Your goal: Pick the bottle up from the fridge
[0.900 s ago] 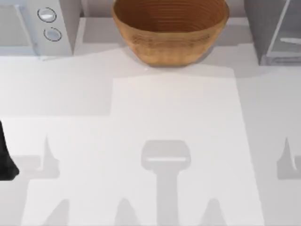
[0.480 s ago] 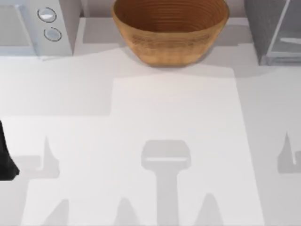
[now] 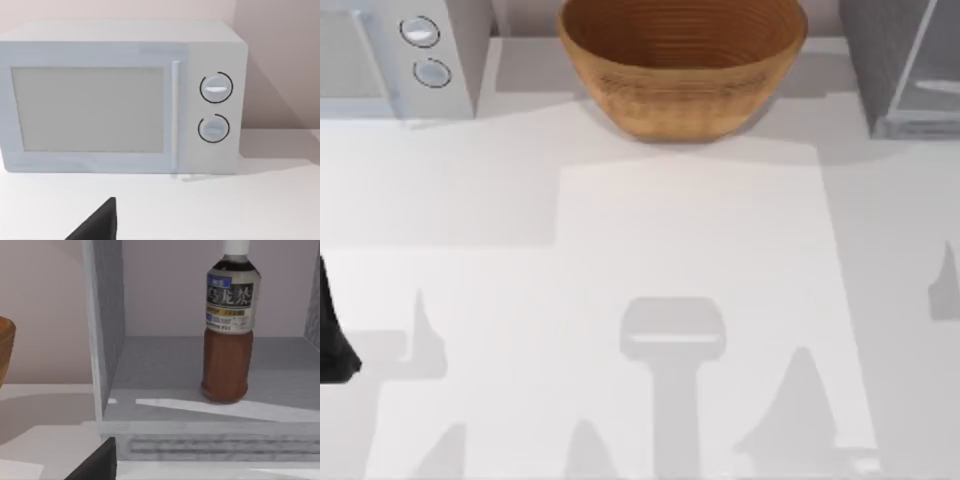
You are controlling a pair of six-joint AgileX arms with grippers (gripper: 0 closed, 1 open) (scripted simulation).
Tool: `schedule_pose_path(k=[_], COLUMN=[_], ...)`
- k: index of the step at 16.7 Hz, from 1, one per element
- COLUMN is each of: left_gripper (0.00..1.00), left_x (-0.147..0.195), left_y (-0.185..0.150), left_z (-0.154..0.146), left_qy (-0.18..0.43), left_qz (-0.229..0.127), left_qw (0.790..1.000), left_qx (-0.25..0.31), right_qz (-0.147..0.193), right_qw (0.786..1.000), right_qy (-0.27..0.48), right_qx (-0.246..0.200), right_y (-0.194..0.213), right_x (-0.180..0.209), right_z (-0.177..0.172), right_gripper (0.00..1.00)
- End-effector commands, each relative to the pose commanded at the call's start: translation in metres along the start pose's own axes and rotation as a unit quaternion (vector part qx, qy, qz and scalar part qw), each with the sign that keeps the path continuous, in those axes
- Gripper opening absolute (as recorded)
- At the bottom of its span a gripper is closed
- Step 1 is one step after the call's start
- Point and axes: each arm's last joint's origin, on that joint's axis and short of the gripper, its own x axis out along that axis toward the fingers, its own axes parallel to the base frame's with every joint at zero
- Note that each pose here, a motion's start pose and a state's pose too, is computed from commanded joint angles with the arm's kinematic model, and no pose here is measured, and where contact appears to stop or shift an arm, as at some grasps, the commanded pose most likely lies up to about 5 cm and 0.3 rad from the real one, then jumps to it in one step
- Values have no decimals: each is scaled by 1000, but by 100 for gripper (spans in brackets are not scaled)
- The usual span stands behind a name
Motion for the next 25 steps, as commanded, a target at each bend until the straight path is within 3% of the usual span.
schedule_pose_path(k=[12,21,25], left_gripper=[100,100,100], left_x=[0,0,0], left_y=[0,0,0], left_z=[0,0,0], left_qy=[0,0,0], left_qz=[0,0,0], left_qw=[1000,1000,1000], left_qx=[0,0,0], right_qz=[3,5,5], right_qw=[1000,1000,1000], right_qy=[2,2,7], right_qx=[3,3,5], right_y=[-61,-64,-70], right_x=[39,43,82], right_z=[-57,-61,-64], right_gripper=[100,100,100])
